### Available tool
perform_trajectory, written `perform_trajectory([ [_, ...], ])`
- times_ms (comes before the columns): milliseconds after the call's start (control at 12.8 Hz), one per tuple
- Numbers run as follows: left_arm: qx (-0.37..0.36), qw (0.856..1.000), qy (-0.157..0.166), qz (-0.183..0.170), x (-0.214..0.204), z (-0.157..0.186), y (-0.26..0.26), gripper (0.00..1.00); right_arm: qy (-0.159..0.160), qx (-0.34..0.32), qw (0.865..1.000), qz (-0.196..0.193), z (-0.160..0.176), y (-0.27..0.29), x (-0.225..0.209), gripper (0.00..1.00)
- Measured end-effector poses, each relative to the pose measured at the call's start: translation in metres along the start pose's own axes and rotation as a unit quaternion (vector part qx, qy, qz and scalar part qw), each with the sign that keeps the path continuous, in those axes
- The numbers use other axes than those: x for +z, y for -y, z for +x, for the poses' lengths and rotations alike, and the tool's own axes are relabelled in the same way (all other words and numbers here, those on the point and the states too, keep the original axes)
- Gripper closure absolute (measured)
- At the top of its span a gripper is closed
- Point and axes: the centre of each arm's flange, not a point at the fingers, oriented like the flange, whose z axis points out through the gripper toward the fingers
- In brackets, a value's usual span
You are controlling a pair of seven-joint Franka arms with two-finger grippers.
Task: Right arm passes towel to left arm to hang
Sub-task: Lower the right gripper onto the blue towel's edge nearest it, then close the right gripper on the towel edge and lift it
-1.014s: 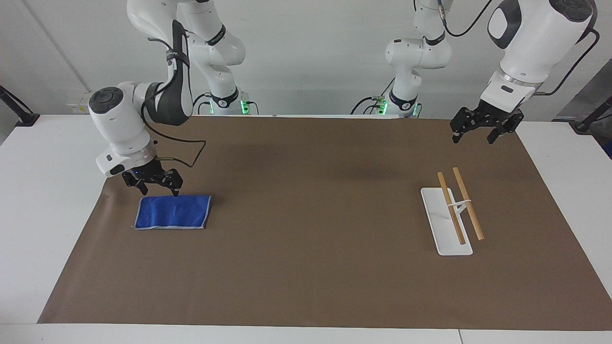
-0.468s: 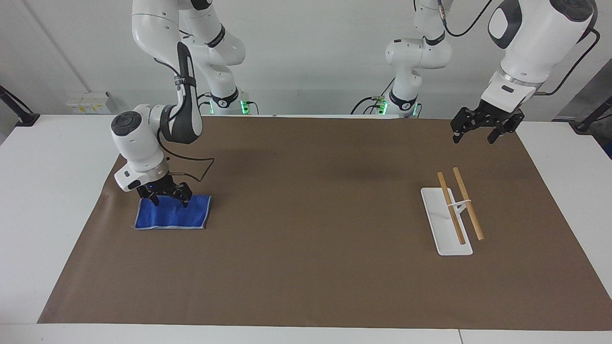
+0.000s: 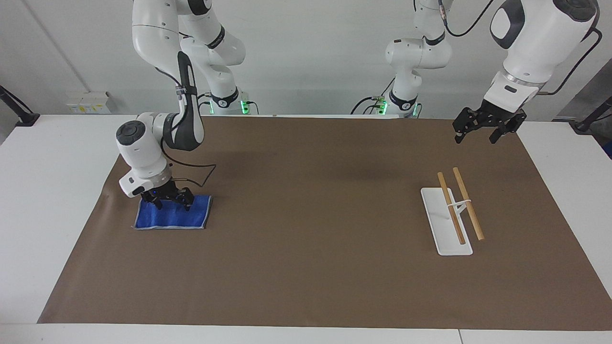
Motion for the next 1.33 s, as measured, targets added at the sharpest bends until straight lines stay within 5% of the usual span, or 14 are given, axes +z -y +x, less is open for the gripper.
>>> perform_trajectory([
  [936,0.000,1.000,-0.002,0.000,0.000,0.000,0.000,0.00,0.002,-0.001,1.000,0.001,-0.006,0.001,0.014,0.04],
  [1326,-0.003,1.000,-0.003,0.000,-0.001,0.001,0.004,0.00,-0.004,-0.002,1.000,0.000,-0.005,0.002,0.007,0.64],
])
